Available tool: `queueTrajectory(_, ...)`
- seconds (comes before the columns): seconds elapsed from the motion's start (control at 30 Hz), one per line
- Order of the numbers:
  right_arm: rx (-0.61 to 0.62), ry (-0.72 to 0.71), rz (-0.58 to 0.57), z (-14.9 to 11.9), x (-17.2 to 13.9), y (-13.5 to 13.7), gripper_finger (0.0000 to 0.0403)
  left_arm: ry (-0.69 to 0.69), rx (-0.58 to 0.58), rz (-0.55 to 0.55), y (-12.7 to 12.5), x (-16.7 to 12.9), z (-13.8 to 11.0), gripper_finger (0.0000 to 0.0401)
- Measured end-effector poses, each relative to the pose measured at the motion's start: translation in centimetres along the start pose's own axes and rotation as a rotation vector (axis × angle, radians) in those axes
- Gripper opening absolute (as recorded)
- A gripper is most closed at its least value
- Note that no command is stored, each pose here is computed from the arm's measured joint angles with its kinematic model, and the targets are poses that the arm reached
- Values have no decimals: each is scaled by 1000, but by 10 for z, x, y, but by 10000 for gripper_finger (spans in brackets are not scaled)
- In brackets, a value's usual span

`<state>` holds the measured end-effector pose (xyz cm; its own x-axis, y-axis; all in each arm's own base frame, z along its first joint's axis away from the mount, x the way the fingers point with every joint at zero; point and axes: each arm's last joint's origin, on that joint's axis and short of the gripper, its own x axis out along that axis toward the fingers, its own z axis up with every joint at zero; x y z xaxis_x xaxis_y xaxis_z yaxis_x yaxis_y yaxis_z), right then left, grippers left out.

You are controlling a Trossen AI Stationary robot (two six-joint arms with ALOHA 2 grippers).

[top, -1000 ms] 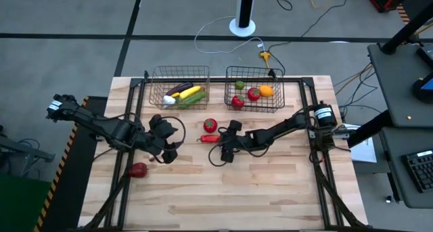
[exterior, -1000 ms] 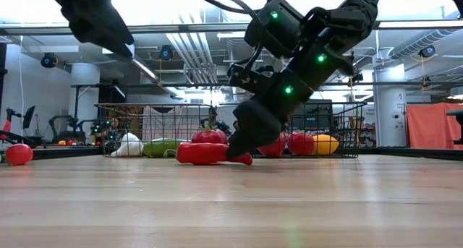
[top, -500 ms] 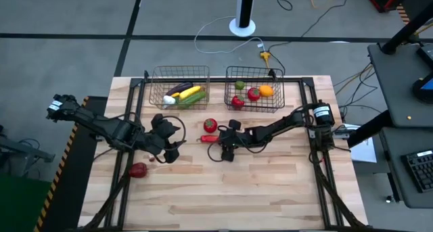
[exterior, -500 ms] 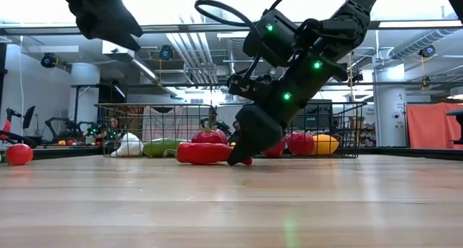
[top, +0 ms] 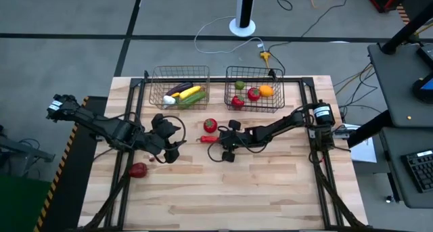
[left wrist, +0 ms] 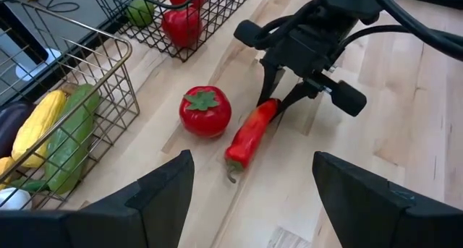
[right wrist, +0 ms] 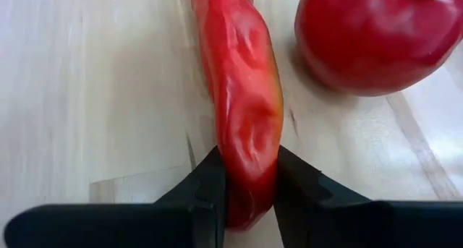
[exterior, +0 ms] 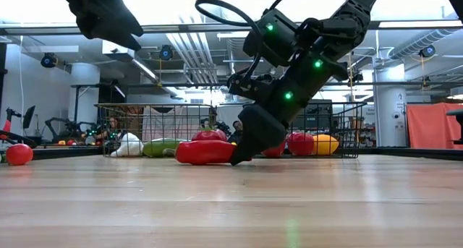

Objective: Sort produce into baskets
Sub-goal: Put the red chili pepper into the left wire basket

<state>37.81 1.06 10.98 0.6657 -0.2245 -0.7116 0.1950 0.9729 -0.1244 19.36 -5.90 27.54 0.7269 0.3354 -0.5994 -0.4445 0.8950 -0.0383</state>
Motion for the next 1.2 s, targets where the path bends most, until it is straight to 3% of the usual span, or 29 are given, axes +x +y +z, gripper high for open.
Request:
queueTrajectory(0.23, -19, -13, 29, 4, -10, 10, 73, -5, -4, -3, 0, 0, 1, 265)
queueTrajectory(0.5, -65, -84, 82, 15, -41, 29, 72, -70, 7, -45, -5, 3, 4, 265)
queueTrajectory(0.77, -82, -174, 48, 8, -75, 50, 71, -246, 28, -194, -15, 19, -6, 265)
queueTrajectory(1.0, -38, -389, 91, 4, -90, 57, 70, -390, 25, -310, -16, 28, -21, 265)
queueTrajectory(1.2, -32, -578, 127, 7, -97, 57, 70, -463, 39, -328, -14, 31, -29, 265)
